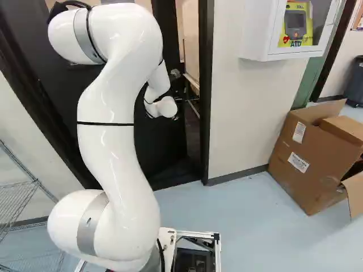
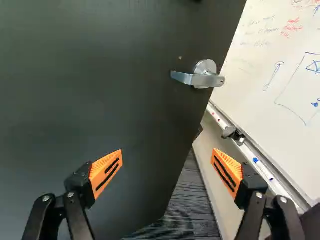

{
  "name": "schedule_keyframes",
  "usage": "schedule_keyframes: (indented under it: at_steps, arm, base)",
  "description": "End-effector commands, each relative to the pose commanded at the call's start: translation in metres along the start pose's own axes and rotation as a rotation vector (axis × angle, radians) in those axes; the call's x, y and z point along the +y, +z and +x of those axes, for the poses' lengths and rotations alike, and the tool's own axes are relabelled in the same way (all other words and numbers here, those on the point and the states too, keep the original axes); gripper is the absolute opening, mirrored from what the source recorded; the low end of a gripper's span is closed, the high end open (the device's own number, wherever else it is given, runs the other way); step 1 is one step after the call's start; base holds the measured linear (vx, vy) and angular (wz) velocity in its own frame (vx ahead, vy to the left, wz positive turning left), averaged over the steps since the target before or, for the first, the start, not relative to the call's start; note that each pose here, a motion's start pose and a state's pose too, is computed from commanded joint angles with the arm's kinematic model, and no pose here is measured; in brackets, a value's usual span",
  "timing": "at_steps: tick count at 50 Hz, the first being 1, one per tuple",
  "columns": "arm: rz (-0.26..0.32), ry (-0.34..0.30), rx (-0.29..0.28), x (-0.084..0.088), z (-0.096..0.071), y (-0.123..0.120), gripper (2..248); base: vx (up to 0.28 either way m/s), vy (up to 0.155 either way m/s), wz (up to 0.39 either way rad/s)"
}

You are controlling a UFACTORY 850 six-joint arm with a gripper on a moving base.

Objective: Open the door and move inside

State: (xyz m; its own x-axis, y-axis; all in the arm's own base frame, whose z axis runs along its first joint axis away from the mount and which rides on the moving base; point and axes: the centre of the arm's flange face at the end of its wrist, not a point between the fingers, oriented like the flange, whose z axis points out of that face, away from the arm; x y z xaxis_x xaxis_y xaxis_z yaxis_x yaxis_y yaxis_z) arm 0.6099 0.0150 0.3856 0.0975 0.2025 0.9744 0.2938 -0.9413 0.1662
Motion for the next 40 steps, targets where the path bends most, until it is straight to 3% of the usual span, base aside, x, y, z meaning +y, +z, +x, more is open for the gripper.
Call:
schedule_keyframes:
  at_steps: [40]
  arm:
    - [-0.064,0.063,-0.046,-0.017,0.001,-0.079,247]
  base:
    - [0.0,0.0,0.0]
